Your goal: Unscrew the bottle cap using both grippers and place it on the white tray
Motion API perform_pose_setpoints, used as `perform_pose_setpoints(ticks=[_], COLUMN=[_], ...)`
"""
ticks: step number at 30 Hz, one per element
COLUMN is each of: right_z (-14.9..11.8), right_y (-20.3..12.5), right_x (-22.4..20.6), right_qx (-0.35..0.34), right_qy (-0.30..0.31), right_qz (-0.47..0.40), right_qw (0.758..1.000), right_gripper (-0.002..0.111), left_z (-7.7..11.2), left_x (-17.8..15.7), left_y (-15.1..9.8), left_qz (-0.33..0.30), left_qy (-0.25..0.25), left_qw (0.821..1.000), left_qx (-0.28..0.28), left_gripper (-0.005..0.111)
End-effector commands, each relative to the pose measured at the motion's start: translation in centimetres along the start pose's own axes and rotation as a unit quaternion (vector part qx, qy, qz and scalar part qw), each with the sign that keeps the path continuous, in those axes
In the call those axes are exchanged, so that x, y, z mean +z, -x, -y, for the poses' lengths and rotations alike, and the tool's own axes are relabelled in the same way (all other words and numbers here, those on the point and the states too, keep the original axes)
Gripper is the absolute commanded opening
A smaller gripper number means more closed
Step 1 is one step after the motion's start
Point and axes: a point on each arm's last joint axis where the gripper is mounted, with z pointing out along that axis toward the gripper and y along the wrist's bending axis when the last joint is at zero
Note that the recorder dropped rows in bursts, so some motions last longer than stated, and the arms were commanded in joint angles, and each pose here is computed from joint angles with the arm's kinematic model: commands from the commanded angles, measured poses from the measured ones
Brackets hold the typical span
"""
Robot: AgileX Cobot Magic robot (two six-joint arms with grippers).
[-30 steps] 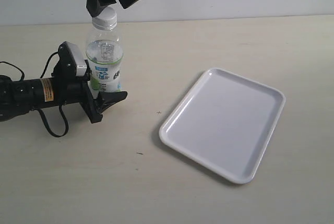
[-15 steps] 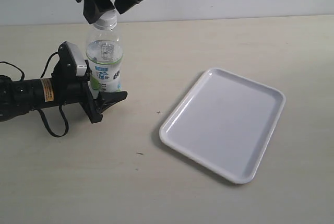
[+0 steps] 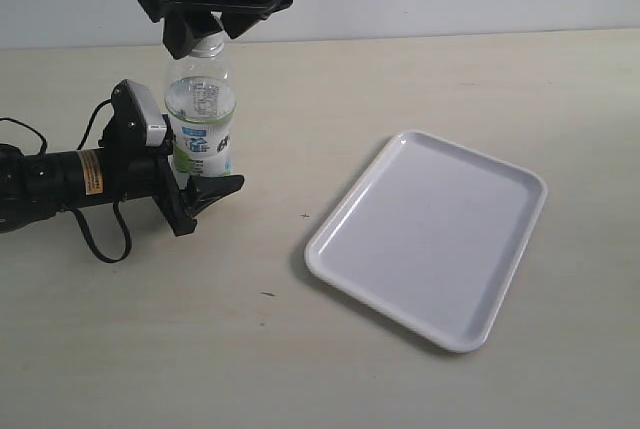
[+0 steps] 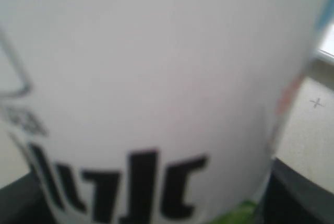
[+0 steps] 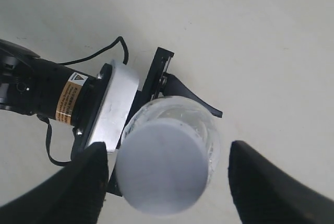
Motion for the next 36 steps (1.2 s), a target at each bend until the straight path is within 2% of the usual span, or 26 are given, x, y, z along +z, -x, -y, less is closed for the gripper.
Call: perform_pose_setpoints(ticks=[1,7,11,15,36], right_z=[-0.23,-0.3,-0.32,-0.31,-0.33], right_y=[0.39,0.5,0.52,0.52,0.37], right_x=[-0.68,-1.05,-1.11,-1.11,-1.11], right_qx=[-0.009,-0.011,-0.011,-0.013,-0.022], right_qy=[-0.001,-0.003,-0.003,-0.004,-0.003], right_qz=[0.014,0.018,0.019,0.019,0.011], right_qw=[1.0,1.0,1.0,1.0,1.0], right_gripper=[0.064,0.064,0.073,0.074,0.057], left_z=[-0.01,-0.01,-0.01,-0.01,-0.01], left_x=[0.02,0.02,0.02,0.02,0.02], left_y=[-0.48,-0.48,-0.48,-0.48,-0.48], left_qz=[-0.024,-0.024,-0.024,-0.024,-0.024], left_qy=[0.0,0.0,0.0,0.0,0.0], left_qw=[1.0,1.0,1.0,1.0,1.0], left_qx=[0.001,0.001,0.001,0.001,0.001], left_gripper=[0.0,0.0,0.0,0.0,0.0])
